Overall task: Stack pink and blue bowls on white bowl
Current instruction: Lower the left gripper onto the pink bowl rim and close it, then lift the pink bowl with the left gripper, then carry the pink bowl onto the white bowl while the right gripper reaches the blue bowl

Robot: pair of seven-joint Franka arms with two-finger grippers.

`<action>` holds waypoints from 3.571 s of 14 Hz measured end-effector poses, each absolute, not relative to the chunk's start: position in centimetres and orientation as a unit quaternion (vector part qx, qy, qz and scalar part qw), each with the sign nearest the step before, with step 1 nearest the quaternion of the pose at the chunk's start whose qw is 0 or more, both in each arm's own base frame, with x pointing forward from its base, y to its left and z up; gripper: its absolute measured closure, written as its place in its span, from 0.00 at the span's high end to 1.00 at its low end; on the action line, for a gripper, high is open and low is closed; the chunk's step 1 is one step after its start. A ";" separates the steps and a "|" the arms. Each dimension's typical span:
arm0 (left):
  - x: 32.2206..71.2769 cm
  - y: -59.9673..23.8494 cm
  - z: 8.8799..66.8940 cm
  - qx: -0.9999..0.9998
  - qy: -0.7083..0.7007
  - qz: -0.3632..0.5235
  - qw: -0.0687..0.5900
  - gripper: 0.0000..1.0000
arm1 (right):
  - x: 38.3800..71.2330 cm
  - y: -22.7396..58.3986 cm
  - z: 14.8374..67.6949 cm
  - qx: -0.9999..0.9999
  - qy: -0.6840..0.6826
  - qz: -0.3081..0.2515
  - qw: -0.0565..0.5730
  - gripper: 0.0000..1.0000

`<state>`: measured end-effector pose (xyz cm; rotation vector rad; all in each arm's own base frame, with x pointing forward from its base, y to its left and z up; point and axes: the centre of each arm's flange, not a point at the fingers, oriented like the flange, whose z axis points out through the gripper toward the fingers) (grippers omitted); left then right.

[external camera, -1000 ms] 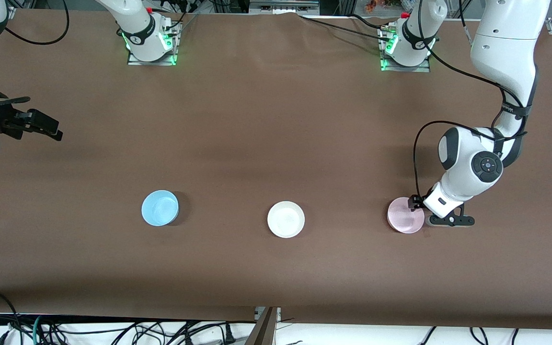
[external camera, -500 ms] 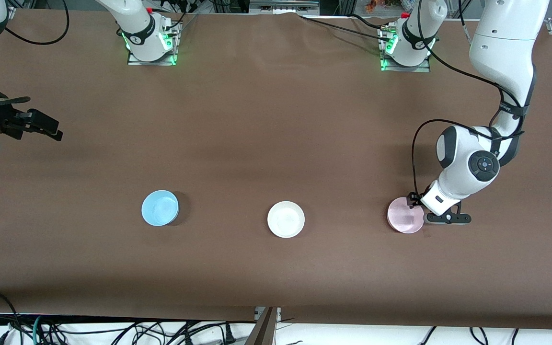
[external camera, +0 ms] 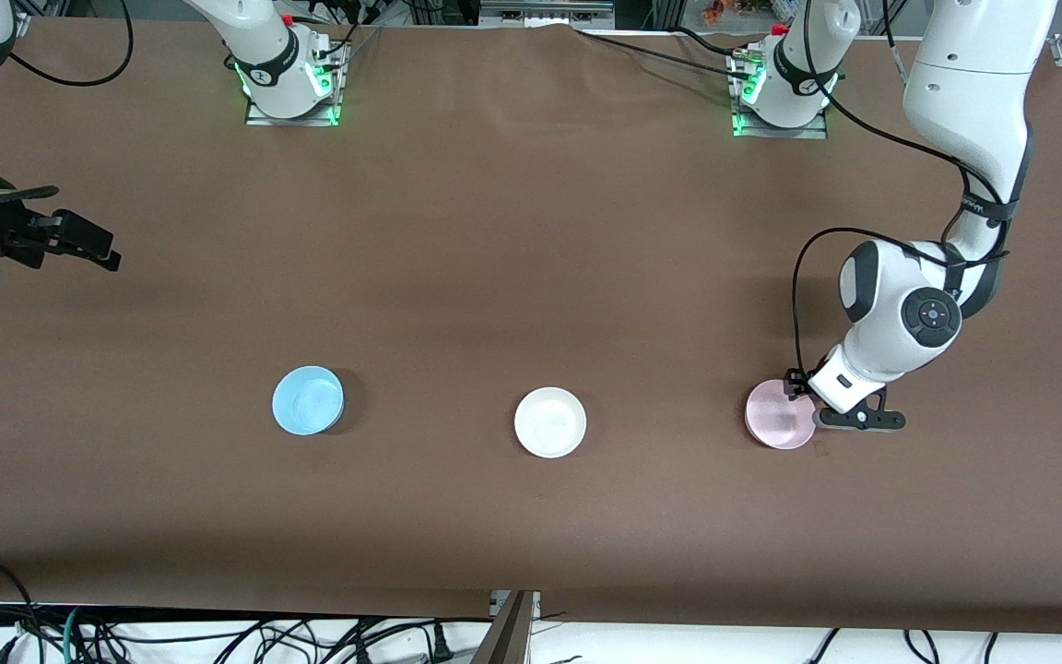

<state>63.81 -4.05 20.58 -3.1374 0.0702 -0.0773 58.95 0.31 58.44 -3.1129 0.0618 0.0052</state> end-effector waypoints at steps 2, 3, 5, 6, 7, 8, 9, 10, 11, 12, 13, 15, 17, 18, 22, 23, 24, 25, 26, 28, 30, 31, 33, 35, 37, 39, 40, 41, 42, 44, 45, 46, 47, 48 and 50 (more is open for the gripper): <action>63.7 -4.0 20.5 -0.999 0.023 -0.024 0.001 0.54 | 58.9 0.3 58.4 -1.000 0.020 0.002 0.014 1.00; 63.7 -4.0 20.5 -0.999 0.024 -0.023 0.001 0.54 | 58.9 0.3 58.4 -1.000 0.020 0.002 0.014 1.00; 63.7 -4.0 20.4 -0.999 0.026 -0.023 0.001 0.44 | 58.9 0.3 58.4 -1.000 0.020 0.002 0.014 1.00; 63.7 -4.0 20.4 -0.999 0.028 -0.023 0.001 0.42 | 58.9 0.3 58.4 -1.000 0.020 0.002 0.014 1.00; 63.7 -4.0 20.4 -0.999 0.031 -0.023 0.002 0.37 | 58.9 0.3 58.4 -1.000 0.020 0.002 0.014 1.00; 63.7 -4.0 20.4 -0.999 0.032 -0.023 0.002 0.36 | 58.9 0.3 58.4 -1.000 0.020 0.002 0.014 1.00; 63.7 -4.0 20.4 -0.999 0.033 -0.023 0.002 0.36 | 58.9 0.3 58.4 -1.000 0.020 0.002 0.014 1.00; 63.7 -4.0 20.4 -0.999 0.033 -0.023 0.002 0.36 | 58.9 0.3 58.4 -1.000 0.020 0.002 0.014 1.00; 63.7 -4.0 20.4 -0.999 0.034 -0.023 0.002 0.32 | 58.9 0.3 58.4 -1.000 0.020 0.002 0.014 1.00; 63.7 -4.0 20.4 -0.999 0.034 -0.023 0.002 0.32 | 58.9 0.3 58.4 -1.000 0.020 0.002 0.014 1.00; 63.7 -4.0 20.5 -0.999 0.034 -0.023 0.002 0.26 | 58.9 0.3 58.4 -1.000 0.020 0.002 0.014 1.00; 63.7 -4.1 20.6 -0.999 0.035 -0.024 0.001 0.07 | 58.9 0.3 58.4 -1.000 0.020 0.002 0.014 1.00; 63.8 -4.2 20.9 -0.999 0.036 -0.027 0.001 0.03 | 58.9 0.3 58.4 -1.000 0.020 0.002 0.014 1.00; 63.8 -4.3 21.1 -0.999 0.036 -0.028 0.000 0.03 | 58.9 0.3 58.4 -1.000 0.020 0.002 0.014 1.00; 63.9 -4.3 21.3 -0.999 0.037 -0.030 0.000 0.03 | 59.0 0.2 58.5 -1.000 0.021 0.001 0.014 1.00; 63.9 -4.4 21.4 -0.999 0.037 -0.030 0.000 0.03 | 58.9 0.2 58.5 -1.000 0.021 0.001 0.014 1.00; 63.9 -4.5 21.5 -0.999 0.037 -0.031 -0.001 0.03 | 58.9 0.2 58.5 -1.000 0.021 0.002 0.014 1.00; 63.9 -4.6 21.6 -0.999 0.036 -0.033 -0.001 0.03 | 59.0 0.2 58.4 -1.000 0.021 0.002 0.014 1.00; 64.0 -4.8 21.9 -0.999 0.032 -0.035 -0.002 0.03 | 59.1 0.3 58.1 -1.000 0.021 0.005 0.014 1.00; 64.2 -5.9 22.8 -0.999 0.015 -0.043 -0.009 0.03 | 59.6 0.5 57.2 -1.000 0.020 0.009 0.018 1.00; 64.5 -7.9 23.7 -0.998 -0.014 -0.051 -0.019 0.03 | 59.9 0.8 56.6 -1.000 0.019 0.011 0.020 1.00; 64.5 -8.8 24.2 -0.998 -0.026 -0.053 -0.025 0.03 | 59.9 1.0 56.6 -1.000 0.017 0.011 0.020 1.00; 64.6 -10.2 25.1 -0.996 -0.051 -0.059 -0.034 0.03 | 60.0 1.2 56.8 -1.000 0.001 0.008 0.020 1.00; 64.8 -11.5 26.3 -0.994 -0.079 -0.067 -0.046 0.03 | 60.0 1.2 57.0 -0.999 -0.050 0.004 0.020 1.00; 64.7 -13.0 27.4 -0.990 -0.103 -0.069 -0.064 0.03 | 60.0 1.2 57.1 -0.997 -0.072 0.003 0.020 1.00; 64.5 -14.8 28.3 -0.986 -0.126 -0.069 -0.080 0.03 | 60.0 1.2 57.1 -0.997 -0.078 0.003 0.020 1.00; 64.3 -15.8 28.7 -0.984 -0.140 -0.068 -0.087 0.03 | 60.0 1.1 57.1 -0.997 -0.078 0.003 0.020 1.00; 64.1 -17.1 29.1 -0.981 -0.153 -0.066 -0.095 0.03 | 60.1 1.1 57.1 -0.997 -0.078 0.003 0.020 1.00; 63.8 -18.5 29.4 -0.978 -0.167 -0.064 -0.103 0.03 | 60.1 1.0 56.8 -0.997 -0.078 0.006 0.020 1.00; 63.3 -21.3 30.2 -0.973 -0.188 -0.059 -0.119 0.03 | 60.8 1.0 54.4 -0.996 -0.081 0.028 0.020 1.00; 63.0 -22.5 30.5 -0.971 -0.196 -0.057 -0.124 0.03 | 61.4 1.0 52.1 -0.995 -0.083 0.048 0.019 1.00; 62.6 -23.7 30.7 -0.970 -0.202 -0.055 -0.127 0.03 | 62.2 1.1 49.8 -0.994 -0.085 0.065 0.018 1.00; 62.3 -24.9 30.9 -0.968 -0.208 -0.053 -0.130 0.03 | 62.7 1.2 48.1 -0.993 -0.085 0.075 0.017 1.00; 61.9 -26.0 31.0 -0.967 -0.214 -0.051 -0.132 0.03 | 63.0 1.3 47.3 -0.993 -0.083 0.080 0.017 1.00; 61.0 -28.1 31.2 -0.965 -0.222 -0.046 -0.134 0.03 | 63.2 1.5 47.4 -0.995 -0.053 0.078 0.016 1.00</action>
